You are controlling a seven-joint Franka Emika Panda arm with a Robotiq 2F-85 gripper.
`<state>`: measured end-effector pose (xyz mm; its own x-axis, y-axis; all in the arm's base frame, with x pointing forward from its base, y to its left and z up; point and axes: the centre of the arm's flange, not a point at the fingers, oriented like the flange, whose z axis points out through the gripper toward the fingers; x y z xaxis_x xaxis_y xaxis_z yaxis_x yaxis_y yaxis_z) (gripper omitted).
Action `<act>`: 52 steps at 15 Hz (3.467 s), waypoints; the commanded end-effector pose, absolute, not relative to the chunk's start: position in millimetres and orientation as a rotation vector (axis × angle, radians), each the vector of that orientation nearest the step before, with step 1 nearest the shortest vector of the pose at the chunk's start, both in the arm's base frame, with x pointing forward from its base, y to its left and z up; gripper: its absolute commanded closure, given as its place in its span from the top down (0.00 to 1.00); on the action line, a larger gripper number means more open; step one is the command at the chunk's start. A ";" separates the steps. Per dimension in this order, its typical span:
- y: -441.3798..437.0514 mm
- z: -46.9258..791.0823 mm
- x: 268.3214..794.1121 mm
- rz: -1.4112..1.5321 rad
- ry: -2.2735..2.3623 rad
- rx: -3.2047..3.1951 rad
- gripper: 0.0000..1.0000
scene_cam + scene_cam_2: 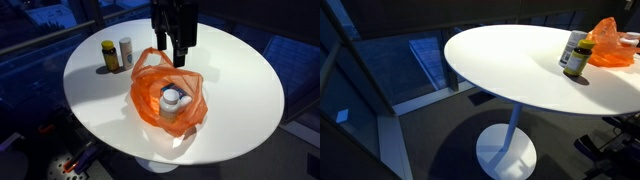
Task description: Remove the white and orange container from the orange plastic bag and put it on the table
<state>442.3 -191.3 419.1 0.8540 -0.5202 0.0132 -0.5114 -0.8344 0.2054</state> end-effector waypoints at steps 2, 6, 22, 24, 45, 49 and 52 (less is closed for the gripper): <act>-190.9 416.2 443.1 -0.072 -0.798 2.816 1.00; -194.4 400.9 442.1 -0.114 -0.815 2.785 1.00; -188.8 344.7 434.5 -0.202 -0.736 2.649 1.00; -189.6 338.4 435.1 -0.173 -0.722 2.651 1.00; -202.5 314.5 435.4 -0.129 -0.724 2.695 0.75; -205.2 314.7 434.6 -0.128 -0.732 2.695 0.49; -206.7 325.9 435.1 -0.100 -0.735 2.703 0.30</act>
<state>437.4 -202.5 318.7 0.8622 -0.5065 -0.0038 -0.4732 -0.8081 0.3507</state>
